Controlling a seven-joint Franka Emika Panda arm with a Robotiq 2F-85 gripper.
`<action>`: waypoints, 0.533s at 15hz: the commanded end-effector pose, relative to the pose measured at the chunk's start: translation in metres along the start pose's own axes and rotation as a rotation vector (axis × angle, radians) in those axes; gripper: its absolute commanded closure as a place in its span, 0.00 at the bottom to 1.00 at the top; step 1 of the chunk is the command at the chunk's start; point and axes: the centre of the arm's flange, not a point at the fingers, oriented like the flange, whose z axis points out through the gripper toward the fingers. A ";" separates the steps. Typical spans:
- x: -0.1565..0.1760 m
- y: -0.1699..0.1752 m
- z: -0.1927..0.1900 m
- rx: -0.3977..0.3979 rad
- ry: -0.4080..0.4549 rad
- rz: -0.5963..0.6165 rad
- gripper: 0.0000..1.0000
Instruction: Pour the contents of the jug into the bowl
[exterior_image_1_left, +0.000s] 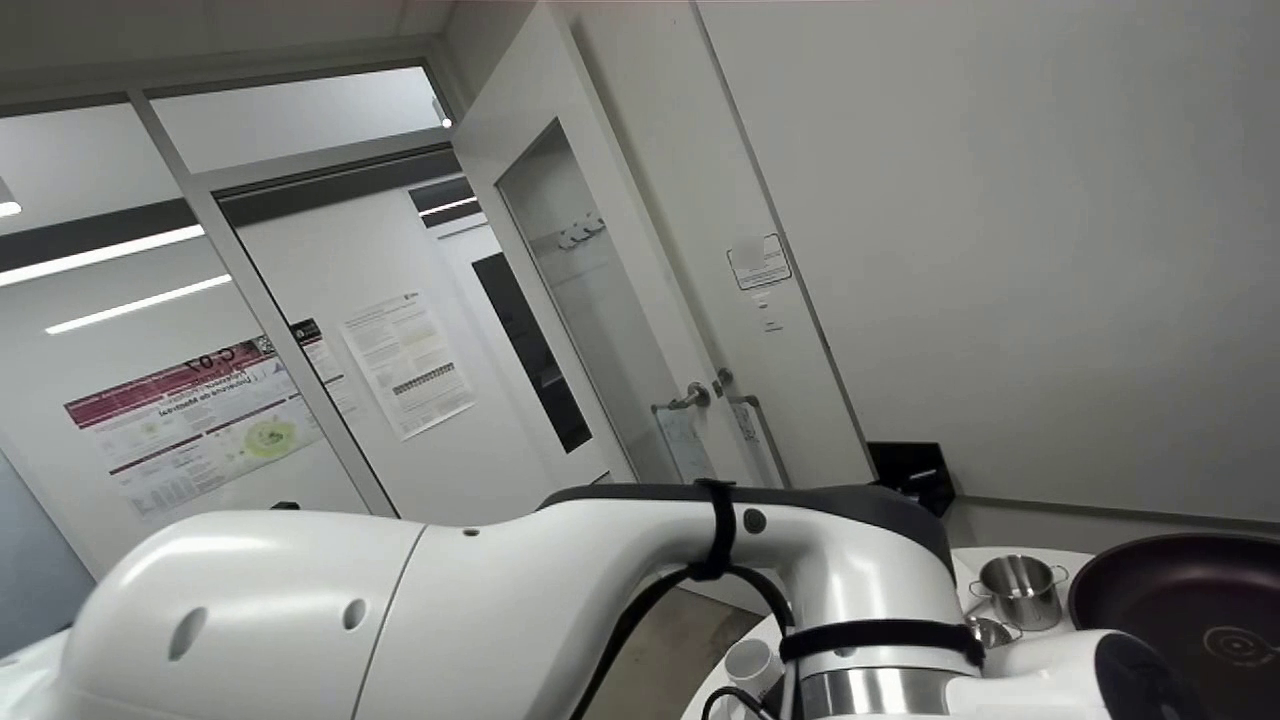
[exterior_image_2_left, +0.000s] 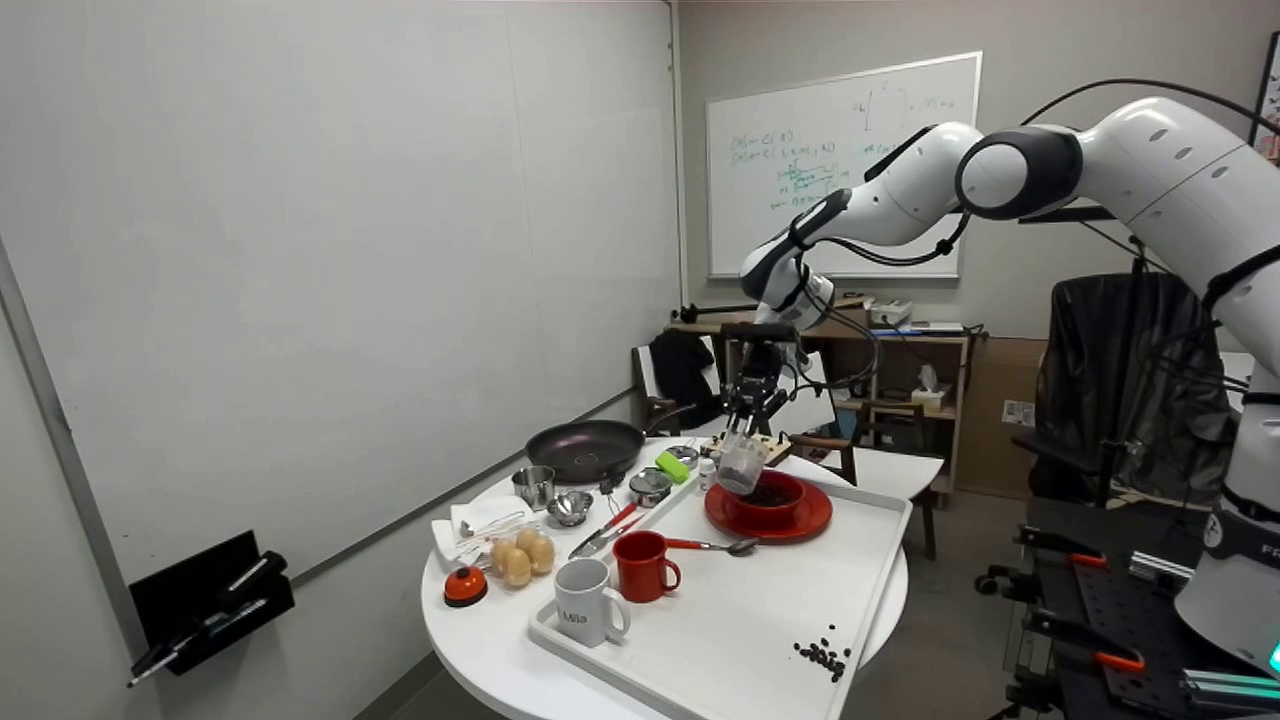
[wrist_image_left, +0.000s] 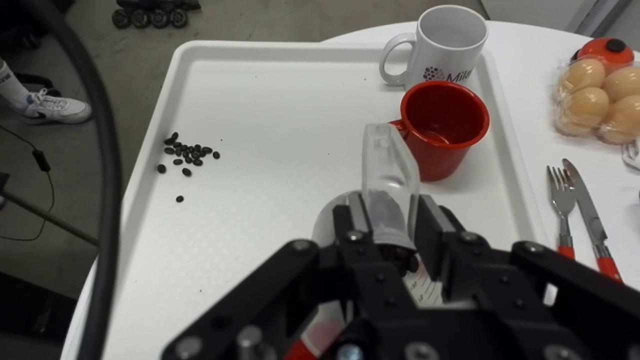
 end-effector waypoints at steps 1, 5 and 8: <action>0.008 -0.009 -0.007 0.000 -0.106 -0.028 0.89; 0.016 0.002 -0.007 0.004 -0.175 -0.037 0.89; 0.029 0.018 -0.010 0.033 -0.171 -0.014 0.89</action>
